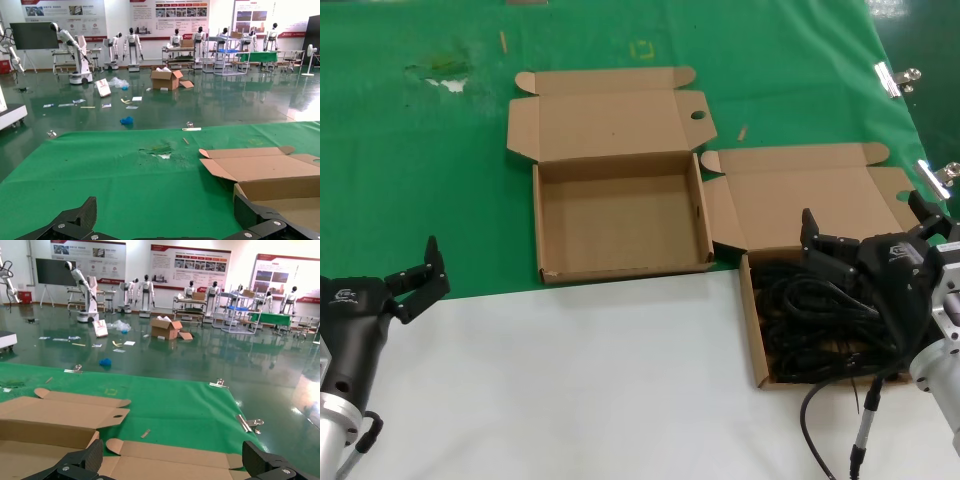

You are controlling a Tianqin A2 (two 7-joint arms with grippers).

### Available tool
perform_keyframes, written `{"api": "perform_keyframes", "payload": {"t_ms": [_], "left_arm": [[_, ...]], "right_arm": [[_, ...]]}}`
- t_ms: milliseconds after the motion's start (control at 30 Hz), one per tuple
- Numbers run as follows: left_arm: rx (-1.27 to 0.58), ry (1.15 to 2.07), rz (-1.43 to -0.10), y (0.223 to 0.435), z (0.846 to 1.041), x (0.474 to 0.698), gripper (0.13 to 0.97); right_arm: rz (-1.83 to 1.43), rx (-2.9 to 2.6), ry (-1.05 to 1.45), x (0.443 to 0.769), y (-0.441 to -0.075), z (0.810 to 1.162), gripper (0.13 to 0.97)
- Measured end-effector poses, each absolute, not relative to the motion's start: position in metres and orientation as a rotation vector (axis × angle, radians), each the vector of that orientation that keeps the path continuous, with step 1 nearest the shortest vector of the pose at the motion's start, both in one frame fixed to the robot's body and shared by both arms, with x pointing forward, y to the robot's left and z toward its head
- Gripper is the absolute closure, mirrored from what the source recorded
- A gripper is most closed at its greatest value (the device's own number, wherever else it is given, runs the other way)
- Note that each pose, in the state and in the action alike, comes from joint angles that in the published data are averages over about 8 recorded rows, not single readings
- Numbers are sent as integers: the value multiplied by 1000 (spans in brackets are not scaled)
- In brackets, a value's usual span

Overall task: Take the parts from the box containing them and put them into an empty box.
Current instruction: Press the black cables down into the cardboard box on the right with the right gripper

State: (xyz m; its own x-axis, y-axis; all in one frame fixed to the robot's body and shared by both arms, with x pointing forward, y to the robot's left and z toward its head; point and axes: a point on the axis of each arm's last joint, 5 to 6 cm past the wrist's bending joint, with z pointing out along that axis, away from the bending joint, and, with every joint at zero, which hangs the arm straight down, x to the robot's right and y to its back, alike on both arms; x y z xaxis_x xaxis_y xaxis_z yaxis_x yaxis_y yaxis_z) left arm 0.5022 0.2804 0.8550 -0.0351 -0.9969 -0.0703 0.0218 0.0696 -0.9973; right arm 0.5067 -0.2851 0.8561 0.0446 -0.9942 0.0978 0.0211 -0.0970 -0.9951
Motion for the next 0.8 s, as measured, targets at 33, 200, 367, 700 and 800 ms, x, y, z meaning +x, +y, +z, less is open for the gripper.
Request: {"api": "perform_keyframes", "payload": {"t_ms": [33, 200, 367, 700, 800], "left_arm": [[-1125, 1253, -1193, 280, 855, 502, 132], [-1125, 1253, -1193, 280, 855, 502, 132], [-1125, 1253, -1193, 280, 855, 502, 132], [-1125, 1253, -1193, 280, 855, 502, 132], [-1125, 1253, -1193, 280, 855, 502, 132]], "right_arm": [[-1255, -1288, 1114, 507, -285, 856, 130], [-1255, -1288, 1114, 507, -285, 856, 130], [-1255, -1288, 1114, 507, -285, 856, 130], [-1255, -1288, 1114, 507, -285, 856, 130], [-1255, -1288, 1114, 507, -285, 856, 130]]}}
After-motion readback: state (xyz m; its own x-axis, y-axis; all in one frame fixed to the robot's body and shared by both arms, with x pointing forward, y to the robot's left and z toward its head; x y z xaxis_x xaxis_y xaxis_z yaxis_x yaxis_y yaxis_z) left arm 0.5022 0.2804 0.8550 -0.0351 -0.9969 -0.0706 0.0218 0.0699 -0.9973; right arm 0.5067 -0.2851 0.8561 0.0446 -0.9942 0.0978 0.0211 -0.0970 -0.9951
